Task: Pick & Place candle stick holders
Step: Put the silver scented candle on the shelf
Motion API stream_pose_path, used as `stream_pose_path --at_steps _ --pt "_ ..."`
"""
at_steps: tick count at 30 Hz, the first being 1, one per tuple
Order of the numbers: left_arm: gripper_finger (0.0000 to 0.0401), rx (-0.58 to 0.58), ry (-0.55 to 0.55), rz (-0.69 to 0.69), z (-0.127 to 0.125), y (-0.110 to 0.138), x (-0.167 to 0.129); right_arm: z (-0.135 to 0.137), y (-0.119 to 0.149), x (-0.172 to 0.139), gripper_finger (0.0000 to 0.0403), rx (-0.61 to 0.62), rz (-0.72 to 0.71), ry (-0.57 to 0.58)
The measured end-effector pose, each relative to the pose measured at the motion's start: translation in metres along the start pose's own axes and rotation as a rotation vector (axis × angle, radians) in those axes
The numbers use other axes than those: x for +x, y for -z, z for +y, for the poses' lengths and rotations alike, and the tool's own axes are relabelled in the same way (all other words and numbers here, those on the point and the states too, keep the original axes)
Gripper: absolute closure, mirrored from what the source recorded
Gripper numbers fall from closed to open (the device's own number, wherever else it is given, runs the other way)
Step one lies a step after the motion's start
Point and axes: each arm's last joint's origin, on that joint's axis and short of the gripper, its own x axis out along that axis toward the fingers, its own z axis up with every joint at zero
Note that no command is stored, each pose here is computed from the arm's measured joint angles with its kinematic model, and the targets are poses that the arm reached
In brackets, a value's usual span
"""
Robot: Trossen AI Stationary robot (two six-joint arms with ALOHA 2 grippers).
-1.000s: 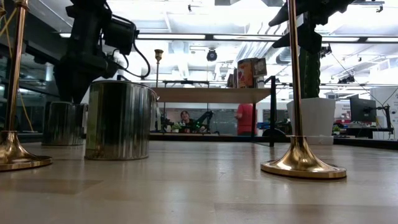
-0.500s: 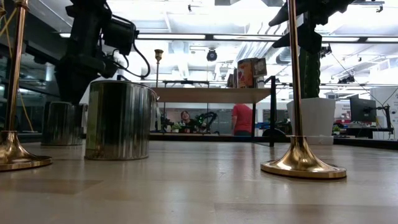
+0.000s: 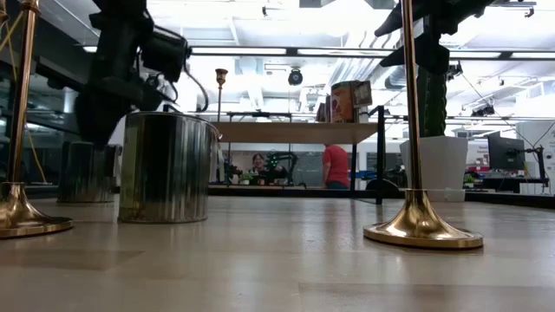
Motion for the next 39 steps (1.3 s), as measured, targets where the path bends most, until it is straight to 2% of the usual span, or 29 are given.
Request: stream_pose_path --at_steps 5,19,32,39 --pt "0.0017 0.001 -0.021 0.046 0.002 0.008 0.016 0.000 0.000 0.000 0.0151 0.001 0.000 0.000" --pt "0.0017 0.029 -0.018 0.018 0.002 0.005 0.018 0.000 0.000 0.000 0.0151 0.026 -0.004 0.004" --pt "0.0017 0.026 0.041 0.029 0.000 0.004 0.018 0.000 0.000 0.000 0.0151 0.027 -0.005 0.006" --pt "0.0017 0.027 0.120 0.066 -0.003 0.006 0.017 0.000 0.000 0.000 0.0151 0.026 -0.005 0.006"
